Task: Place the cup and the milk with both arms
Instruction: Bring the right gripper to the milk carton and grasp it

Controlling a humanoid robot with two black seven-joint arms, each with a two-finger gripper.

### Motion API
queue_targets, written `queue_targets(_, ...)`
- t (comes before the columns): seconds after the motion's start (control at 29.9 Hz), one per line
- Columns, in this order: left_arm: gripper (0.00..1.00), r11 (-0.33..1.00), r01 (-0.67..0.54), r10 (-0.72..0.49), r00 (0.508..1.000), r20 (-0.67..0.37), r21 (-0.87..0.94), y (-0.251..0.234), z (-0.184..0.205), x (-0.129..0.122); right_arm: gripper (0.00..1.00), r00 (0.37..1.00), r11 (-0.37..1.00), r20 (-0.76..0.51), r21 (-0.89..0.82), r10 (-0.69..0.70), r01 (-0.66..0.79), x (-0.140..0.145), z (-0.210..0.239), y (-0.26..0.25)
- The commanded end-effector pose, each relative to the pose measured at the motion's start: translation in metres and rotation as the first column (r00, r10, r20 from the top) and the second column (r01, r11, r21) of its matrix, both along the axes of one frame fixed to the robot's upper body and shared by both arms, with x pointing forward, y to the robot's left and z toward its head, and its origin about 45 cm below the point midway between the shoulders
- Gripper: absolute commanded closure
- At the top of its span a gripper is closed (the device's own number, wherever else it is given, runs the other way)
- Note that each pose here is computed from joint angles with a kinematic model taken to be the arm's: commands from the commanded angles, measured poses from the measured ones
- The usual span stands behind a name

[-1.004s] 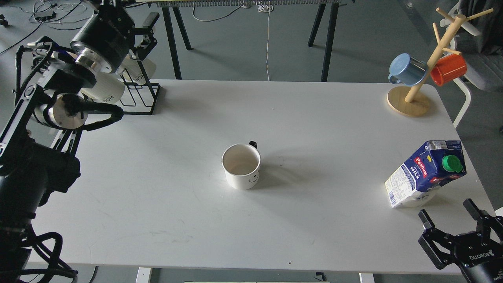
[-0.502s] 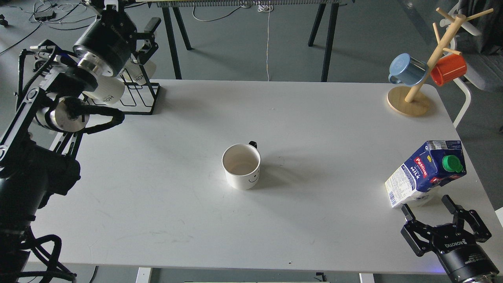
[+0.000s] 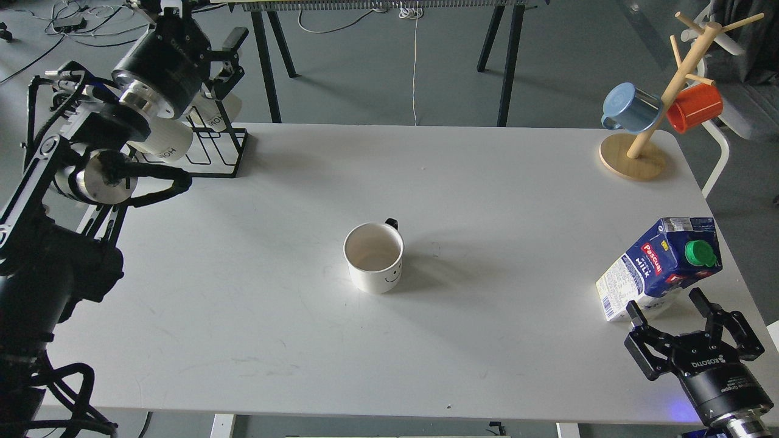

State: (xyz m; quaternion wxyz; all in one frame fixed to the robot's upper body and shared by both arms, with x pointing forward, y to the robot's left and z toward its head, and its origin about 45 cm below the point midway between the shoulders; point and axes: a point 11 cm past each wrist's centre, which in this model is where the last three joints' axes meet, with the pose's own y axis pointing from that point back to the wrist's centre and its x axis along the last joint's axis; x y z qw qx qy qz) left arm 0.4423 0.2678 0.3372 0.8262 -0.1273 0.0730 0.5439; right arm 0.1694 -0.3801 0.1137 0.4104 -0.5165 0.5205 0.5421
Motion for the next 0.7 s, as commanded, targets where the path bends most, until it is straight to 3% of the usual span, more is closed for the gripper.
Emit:
queue_targets(0.0,0.01,1.0,0.001,-0.001,1.0,-0.002,0.003,0.0,0.0,0.0,0.02,1.0,1.0,-0.001,-0.005,-0.01,0.01,0.003,-0.002,-0.004)
queue_targets(0.4,0.01,1.0,0.001,-0.001,1.0,0.0,0.001,-0.001,0.0,0.0,0.06,0.999,1.0,0.036,-0.005,0.007,-0.007,0.023,0.002,0.002)
queue_targets(0.67,0.01,1.0,0.0,0.0,1.0,-0.001,0.001,0.0,0.0,0.0,0.35,1.0,1.0,0.016,-0.001,-0.025,0.025,0.02,-0.006,0.0)
